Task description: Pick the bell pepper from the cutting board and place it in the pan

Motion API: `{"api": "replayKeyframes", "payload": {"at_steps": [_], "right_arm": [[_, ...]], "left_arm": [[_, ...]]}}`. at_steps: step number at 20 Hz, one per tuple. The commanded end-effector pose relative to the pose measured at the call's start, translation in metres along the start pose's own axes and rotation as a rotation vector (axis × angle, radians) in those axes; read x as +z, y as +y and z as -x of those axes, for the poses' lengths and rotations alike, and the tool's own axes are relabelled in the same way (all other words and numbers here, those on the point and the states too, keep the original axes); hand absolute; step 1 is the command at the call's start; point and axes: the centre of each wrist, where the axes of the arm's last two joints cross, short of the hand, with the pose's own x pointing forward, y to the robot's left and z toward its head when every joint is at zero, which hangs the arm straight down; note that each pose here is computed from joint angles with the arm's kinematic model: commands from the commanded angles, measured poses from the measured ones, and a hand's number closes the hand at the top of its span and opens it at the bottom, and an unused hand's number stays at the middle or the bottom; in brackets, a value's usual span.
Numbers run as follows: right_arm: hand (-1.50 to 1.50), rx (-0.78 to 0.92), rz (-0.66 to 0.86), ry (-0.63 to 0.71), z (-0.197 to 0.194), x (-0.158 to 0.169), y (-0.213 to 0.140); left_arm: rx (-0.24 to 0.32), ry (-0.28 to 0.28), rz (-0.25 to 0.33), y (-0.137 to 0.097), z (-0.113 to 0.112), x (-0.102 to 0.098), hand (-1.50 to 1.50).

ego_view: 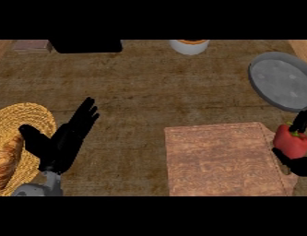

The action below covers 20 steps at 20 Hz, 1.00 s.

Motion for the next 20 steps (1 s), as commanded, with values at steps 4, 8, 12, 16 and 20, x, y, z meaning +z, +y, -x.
{"api": "replayKeyframes", "payload": {"at_steps": [4,8,12,16,20], "right_arm": [[1.5,0.118,0.103,0.014,0.066,-0.029,-0.024],[1.5,0.13,0.171,0.015,0.099,-0.049,-0.011],[1.5,0.153,0.338,0.074,0.108,-0.069,0.002],[1.5,0.124,0.417,0.128,0.118,-0.092,-0.015],[1.5,0.135,0.436,0.126,0.131,-0.089,-0.017]], "left_arm": [[0.008,-0.005,0.046,0.0,-0.005,-0.014,0.0],[-0.004,0.012,0.06,-0.008,-0.007,-0.01,0.0],[-0.022,0.003,0.041,-0.009,0.0,-0.014,0.0],[-0.014,0.006,0.083,-0.018,-0.004,-0.019,0.0],[-0.005,-0.018,0.099,-0.018,0.002,-0.012,0.0]]}}
